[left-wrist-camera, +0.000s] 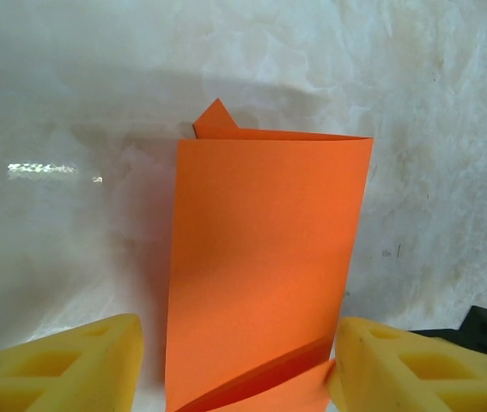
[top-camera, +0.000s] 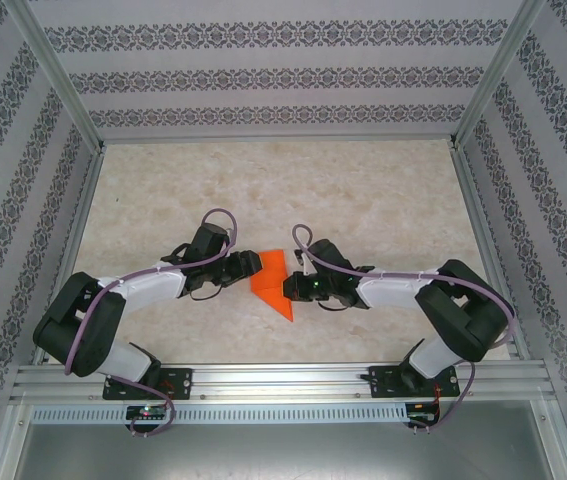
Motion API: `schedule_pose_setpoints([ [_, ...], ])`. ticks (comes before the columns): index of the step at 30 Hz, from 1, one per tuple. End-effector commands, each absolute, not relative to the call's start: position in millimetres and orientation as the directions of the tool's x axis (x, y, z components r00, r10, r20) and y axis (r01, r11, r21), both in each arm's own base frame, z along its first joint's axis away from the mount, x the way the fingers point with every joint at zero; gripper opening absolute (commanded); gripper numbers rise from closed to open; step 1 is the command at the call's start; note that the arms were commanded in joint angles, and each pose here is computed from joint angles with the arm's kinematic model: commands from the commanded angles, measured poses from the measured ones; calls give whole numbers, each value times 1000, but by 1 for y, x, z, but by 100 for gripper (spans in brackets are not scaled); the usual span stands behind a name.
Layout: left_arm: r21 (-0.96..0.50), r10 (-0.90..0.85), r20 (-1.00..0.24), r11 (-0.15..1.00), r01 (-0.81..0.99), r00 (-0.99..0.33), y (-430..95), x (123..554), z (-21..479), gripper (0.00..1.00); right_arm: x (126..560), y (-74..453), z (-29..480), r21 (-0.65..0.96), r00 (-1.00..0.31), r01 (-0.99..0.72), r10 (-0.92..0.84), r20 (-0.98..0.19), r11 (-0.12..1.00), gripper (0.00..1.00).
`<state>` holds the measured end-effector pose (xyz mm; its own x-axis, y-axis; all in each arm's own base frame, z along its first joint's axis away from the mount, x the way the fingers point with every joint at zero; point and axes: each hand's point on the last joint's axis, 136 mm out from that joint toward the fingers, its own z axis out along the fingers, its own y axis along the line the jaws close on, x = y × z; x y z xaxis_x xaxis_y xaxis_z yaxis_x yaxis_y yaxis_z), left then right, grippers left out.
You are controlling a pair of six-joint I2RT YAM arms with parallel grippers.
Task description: Fold a paper plane with a square sheet of paper (pick it up from the middle)
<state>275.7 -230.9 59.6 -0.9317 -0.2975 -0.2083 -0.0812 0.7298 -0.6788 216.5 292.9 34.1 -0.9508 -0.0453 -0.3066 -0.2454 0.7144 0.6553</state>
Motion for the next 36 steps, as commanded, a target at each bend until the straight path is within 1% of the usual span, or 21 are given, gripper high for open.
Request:
schedule_pose_setpoints([
  [1, -694, -259, -226, 719, -32, -939, -241, 273, 65, 62, 222, 280, 19, 632, -947, -216, -3, -320, 744, 3],
  [4, -704, -251, -218, 710, -26, -943, -244, 270, 65, 63, 223, 272, 10, 643, -952, -184, 28, -304, 743, 4],
  [11, -704, -209, -201, 711, -7, -957, -256, 261, 60, 63, 221, 272, -2, 659, -959, -158, 44, -279, 735, 4],
  [17, -676, -251, -194, 734, -56, -948, -247, 257, 50, 64, 217, 266, -10, 656, -962, -131, 64, -265, 743, 5],
  [20, -663, -264, -201, 746, -67, -943, -244, 260, 50, 64, 216, 264, -10, 673, -962, -121, 80, -260, 729, 7],
  [27, -653, -290, -213, 753, -85, -933, -241, 265, 54, 64, 216, 265, -3, 690, -961, -115, 97, -261, 714, 7],
  [36, -654, -304, -235, 752, -81, -923, -240, 269, 63, 65, 220, 264, 4, 682, -955, -119, 104, -277, 721, 9],
])
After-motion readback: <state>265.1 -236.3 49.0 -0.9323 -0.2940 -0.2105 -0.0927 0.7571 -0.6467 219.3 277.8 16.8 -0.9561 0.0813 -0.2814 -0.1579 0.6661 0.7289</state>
